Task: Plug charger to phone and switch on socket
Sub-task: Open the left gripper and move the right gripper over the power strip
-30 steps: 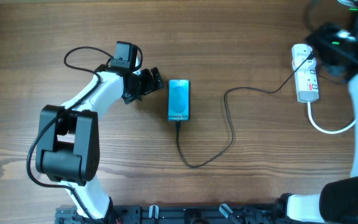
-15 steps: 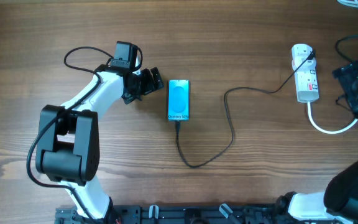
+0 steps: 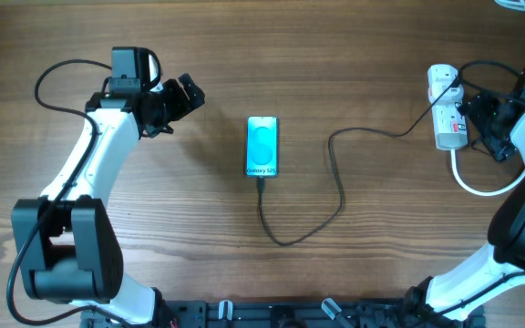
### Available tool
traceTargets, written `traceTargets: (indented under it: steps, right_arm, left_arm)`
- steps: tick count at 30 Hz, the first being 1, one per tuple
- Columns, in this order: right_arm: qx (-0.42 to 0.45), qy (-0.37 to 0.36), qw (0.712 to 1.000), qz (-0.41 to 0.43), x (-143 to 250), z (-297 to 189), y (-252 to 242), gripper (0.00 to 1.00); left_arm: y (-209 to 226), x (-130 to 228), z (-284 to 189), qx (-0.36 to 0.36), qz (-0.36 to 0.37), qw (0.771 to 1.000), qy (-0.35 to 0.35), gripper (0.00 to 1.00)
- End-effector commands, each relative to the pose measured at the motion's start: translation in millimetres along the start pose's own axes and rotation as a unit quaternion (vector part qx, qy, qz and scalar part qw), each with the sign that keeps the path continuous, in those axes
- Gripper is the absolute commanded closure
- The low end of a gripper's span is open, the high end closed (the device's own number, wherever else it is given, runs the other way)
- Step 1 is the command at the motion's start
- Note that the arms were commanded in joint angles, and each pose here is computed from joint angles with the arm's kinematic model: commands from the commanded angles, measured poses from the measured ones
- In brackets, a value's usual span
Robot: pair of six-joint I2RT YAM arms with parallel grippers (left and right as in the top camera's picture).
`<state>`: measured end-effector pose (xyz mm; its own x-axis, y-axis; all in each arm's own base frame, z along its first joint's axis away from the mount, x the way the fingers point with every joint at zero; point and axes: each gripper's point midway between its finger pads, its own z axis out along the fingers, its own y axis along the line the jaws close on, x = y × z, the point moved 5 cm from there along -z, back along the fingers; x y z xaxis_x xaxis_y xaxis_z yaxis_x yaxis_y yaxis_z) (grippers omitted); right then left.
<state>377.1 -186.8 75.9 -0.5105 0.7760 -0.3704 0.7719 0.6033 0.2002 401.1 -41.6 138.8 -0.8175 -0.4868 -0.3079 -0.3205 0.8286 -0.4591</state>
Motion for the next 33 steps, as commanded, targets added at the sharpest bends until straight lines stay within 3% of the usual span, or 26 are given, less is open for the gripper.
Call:
traceTargets:
  steps: [1, 15, 24, 33]
  right_arm:
    - [0.007, -0.001, 1.000, -0.009, 2, 15, -2, 0.00]
    - [-0.004, -0.025, 0.997, -0.067, -4, 21, 1, 0.00]
    - [0.005, -0.003, 0.996, -0.088, 6, 42, -4, 0.00]
    - [-0.034, -0.013, 0.991, -0.131, 3, 42, 10, 0.00]
  left_arm:
    - [-3, -3, -3, 0.007, 0.002, 1.000, -0.003, 0.00]
    - [-3, -3, -3, 0.007, 0.002, 1.000, -0.003, 0.00]
    - [-3, -3, -3, 0.007, 0.002, 1.000, -0.003, 0.00]
    - [-3, -3, -3, 0.007, 0.002, 1.000, -0.003, 0.00]
